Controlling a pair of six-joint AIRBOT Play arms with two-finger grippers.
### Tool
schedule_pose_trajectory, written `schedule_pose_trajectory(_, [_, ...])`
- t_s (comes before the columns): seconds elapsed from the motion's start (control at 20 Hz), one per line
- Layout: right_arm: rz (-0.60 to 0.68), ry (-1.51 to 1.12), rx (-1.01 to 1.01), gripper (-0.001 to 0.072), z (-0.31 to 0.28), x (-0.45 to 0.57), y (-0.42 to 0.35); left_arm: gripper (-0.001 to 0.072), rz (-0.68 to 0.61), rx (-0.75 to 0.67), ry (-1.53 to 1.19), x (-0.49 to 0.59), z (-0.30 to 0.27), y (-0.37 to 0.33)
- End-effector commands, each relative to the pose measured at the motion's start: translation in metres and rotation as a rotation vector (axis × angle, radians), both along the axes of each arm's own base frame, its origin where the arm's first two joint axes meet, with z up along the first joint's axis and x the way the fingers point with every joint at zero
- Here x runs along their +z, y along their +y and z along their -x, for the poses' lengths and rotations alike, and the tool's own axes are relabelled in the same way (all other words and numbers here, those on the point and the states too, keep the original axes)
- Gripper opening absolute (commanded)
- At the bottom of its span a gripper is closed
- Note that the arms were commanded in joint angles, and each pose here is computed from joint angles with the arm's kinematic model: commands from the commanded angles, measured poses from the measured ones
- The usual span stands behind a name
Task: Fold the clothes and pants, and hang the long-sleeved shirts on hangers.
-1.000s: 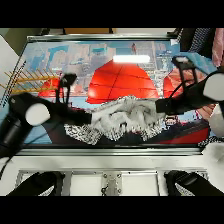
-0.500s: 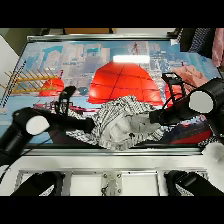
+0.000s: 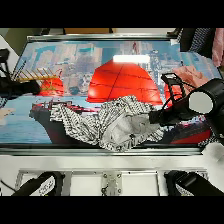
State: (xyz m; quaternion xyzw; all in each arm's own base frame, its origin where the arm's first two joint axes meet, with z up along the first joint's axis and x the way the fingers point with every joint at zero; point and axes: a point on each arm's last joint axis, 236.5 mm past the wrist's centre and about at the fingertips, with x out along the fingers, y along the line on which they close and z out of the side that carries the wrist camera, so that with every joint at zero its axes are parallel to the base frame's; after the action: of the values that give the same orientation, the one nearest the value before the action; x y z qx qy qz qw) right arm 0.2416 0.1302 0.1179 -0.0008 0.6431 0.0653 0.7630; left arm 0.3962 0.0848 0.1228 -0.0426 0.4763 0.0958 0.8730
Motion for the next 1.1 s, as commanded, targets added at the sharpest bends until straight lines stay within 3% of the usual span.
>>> schedule_pose_trajectory(0.0, [-0.001,0.000,0.000,0.0013,0.000,0.000,0.000,0.0713,-0.128,0.189,0.018,-0.013,-0.018,0.120])
schedule_pose_trajectory(0.25, [-0.001,0.001,0.000,0.0013,0.000,0.000,0.000,0.0713,-0.165,0.218,0.055,-0.067,-0.058,0.195])
schedule_pose_trajectory(0.5, [-0.001,0.000,0.001,0.0012,0.000,0.000,0.000,0.0713,-0.378,0.194,0.174,-0.104,-0.083,0.260])
schedule_pose_trajectory(1.05, [-0.001,0.000,0.000,0.0013,0.000,0.000,0.000,0.0712,-0.437,0.032,0.282,-0.210,-0.110,0.303])
